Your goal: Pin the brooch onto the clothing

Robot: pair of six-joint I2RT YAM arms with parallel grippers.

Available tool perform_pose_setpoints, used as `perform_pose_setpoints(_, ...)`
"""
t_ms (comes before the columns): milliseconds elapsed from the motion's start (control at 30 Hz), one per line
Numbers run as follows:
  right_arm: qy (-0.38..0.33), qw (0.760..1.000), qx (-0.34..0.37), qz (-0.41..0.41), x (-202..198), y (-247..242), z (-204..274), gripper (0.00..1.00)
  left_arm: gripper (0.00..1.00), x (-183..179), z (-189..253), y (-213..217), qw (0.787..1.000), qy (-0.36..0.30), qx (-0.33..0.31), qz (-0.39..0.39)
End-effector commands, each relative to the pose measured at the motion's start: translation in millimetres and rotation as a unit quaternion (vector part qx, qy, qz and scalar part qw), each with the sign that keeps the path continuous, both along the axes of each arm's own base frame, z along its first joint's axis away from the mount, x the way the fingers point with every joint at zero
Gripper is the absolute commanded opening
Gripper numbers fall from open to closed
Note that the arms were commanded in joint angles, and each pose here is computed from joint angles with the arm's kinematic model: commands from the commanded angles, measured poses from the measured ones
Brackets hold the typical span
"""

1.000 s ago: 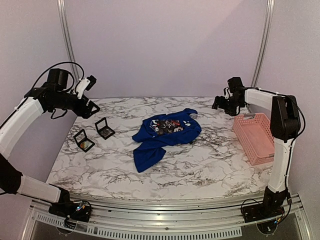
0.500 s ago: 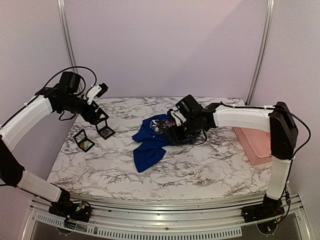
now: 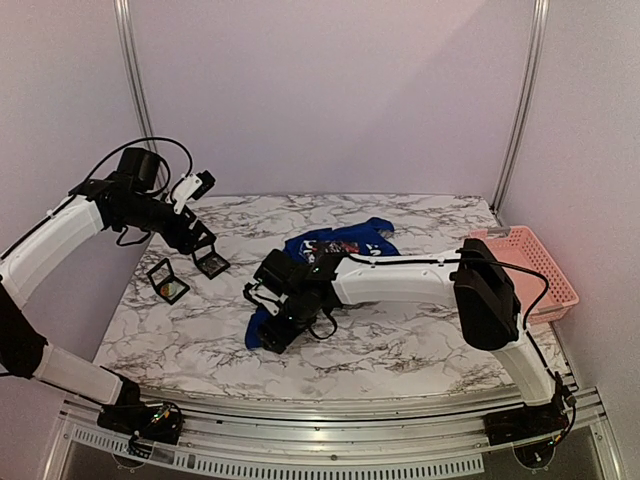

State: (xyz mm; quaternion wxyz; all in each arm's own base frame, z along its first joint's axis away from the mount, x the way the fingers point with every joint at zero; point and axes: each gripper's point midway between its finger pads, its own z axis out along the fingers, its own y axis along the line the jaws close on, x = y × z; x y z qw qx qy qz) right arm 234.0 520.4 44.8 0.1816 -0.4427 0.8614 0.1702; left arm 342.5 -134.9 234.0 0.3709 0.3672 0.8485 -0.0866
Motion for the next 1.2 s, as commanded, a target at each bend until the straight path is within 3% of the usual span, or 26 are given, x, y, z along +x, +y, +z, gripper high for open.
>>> perform_pose_setpoints(0, 0.042, 0.997, -0.061, -0.01, -2.7, -19.0, -35.4, 0.78, 0.85, -6.2, 2.0, -1.9, 1.0, -0.011, 0.005, -0.007)
perform_pose_setpoints(100, 0.031, 0.996, -0.082, 0.007, -16.4, -20.0, -40.7, 0.74, 0.85, -5.9, 0.9, -1.5, 1.0, -0.011, 0.007, -0.007)
perform_pose_setpoints(300, 0.024, 0.994, -0.105, 0.015, -16.2, -26.7, -49.5, 0.08, 0.86, -4.8, 1.2, -0.9, 1.0, -0.013, 0.009, -0.005)
perform_pose_setpoints(333, 0.024, 0.996, -0.088, 0.016, -13.0, -21.3, -38.4, 0.01, 0.86, -5.1, 1.0, -1.3, 1.0, -0.012, 0.008, -0.007)
perform_pose_setpoints(433, 0.033, 0.999, 0.028, 0.03, 0.8, 12.1, 37.0, 0.0, 0.86, -5.0, 3.1, -2.4, 1.0, -0.013, 0.005, -0.009)
perform_pose_setpoints(500, 0.021, 0.988, 0.144, 0.057, 12.2, 36.4, 120.1, 0.0, 0.87, -3.5, 6.9, -2.2, 1.0, -0.017, 0.006, -0.008)
perform_pose_setpoints(633, -0.045, 0.93, 0.35, 0.1, 35.8, 38.4, 289.0, 0.0, 0.89, 6.6, 22.6, 11.0, 0.999, -0.039, 0.022, 0.024)
perform_pose_setpoints(733, -0.089, 0.89, 0.444, 0.047, 74.3, -13.1, 380.8, 0.0, 0.89, 10.8, 32.5, 21.0, 0.997, -0.057, 0.034, 0.043)
perform_pose_setpoints(833, -0.111, 0.864, 0.487, -0.061, 120.5, -88.2, 423.2, 0.0, 0.89, 13.2, 39.0, 24.6, 0.996, -0.068, 0.044, 0.045)
perform_pose_setpoints(900, -0.13, 0.853, 0.484, -0.143, 152.2, -138.9, 423.2, 0.0, 0.89, 14.4, 42.6, 21.8, 0.996, -0.07, 0.044, 0.037)
perform_pose_setpoints(1033, -0.119, 0.837, 0.469, -0.255, 174.4, -213.5, 395.4, 0.0, 0.86, 21.0, 47.1, 3.5, 0.997, -0.069, 0.022, 0.009)
perform_pose_setpoints(1167, -0.108, 0.831, 0.429, -0.337, 170.1, -275.2, 348.2, 0.0, 0.84, 22.9, 31.8, -39.3, 0.997, -0.052, 0.019, -0.051)
